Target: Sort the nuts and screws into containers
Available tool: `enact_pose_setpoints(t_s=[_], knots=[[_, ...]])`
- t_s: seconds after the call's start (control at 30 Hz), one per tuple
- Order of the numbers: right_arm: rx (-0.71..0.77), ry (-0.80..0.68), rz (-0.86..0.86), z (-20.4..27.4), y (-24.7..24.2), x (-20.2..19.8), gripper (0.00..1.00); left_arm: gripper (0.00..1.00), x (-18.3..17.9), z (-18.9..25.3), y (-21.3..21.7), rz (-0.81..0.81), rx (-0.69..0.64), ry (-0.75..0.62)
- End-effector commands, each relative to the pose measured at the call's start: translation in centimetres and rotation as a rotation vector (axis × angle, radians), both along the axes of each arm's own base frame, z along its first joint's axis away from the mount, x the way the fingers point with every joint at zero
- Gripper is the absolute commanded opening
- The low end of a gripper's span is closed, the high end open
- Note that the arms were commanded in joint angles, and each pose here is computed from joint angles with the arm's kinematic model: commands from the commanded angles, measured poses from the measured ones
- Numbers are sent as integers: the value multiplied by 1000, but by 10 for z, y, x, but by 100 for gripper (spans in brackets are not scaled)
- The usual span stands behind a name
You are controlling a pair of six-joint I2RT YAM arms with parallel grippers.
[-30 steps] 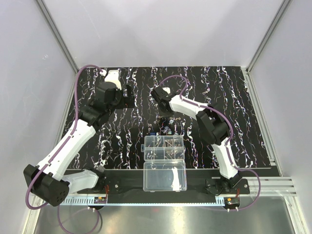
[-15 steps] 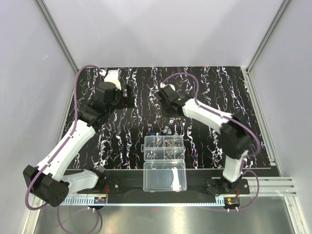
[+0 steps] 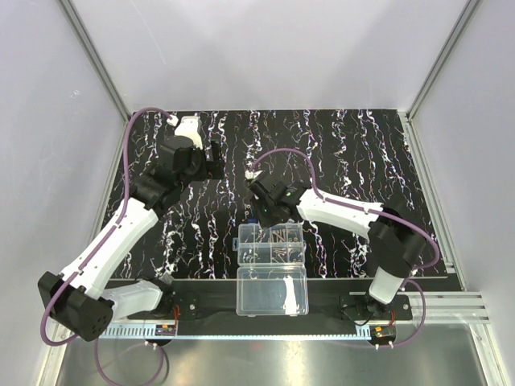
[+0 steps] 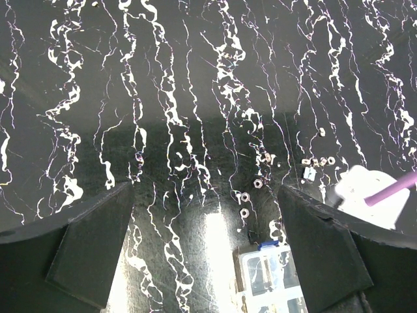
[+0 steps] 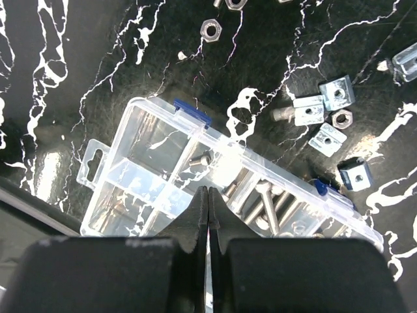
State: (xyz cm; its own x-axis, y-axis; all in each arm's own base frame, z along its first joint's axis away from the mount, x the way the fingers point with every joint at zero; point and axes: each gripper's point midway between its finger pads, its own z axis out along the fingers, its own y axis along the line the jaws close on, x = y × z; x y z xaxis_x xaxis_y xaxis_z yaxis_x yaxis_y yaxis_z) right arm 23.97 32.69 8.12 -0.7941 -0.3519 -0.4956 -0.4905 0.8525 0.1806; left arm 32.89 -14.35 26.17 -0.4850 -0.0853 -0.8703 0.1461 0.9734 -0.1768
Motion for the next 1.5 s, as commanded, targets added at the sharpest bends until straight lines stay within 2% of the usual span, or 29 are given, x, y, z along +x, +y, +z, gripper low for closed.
enact_pose_setpoints(t_s=[0.0,0.23,0.37,0.47,0.5,0.63,0.8,1.0,1.47], knots=[[36,-14,16,4,12,7,0,99,0,30,-2,-9,-35,-75],[27,-35,-2,9,13,13,0,99,-1,31,-1,-5,-30,-79],[-12,-107,-99,30,7,35,9,99,0,30,-1,-4,-28,-78],[-34,-107,-111,34,12,45,14,99,0,29,0,-2,-26,-77],[-42,-103,-104,30,15,47,19,99,0,29,-1,-3,-25,-76],[-35,-119,-118,33,17,66,28,99,1,29,0,0,-22,-79],[-13,-37,-218,13,-5,103,29,99,1,29,1,2,-21,-81],[-66,-86,-253,2,-5,128,31,99,1,29,3,13,-11,-83],[-121,-79,-366,-33,-15,158,31,99,2,27,5,22,2,-80]])
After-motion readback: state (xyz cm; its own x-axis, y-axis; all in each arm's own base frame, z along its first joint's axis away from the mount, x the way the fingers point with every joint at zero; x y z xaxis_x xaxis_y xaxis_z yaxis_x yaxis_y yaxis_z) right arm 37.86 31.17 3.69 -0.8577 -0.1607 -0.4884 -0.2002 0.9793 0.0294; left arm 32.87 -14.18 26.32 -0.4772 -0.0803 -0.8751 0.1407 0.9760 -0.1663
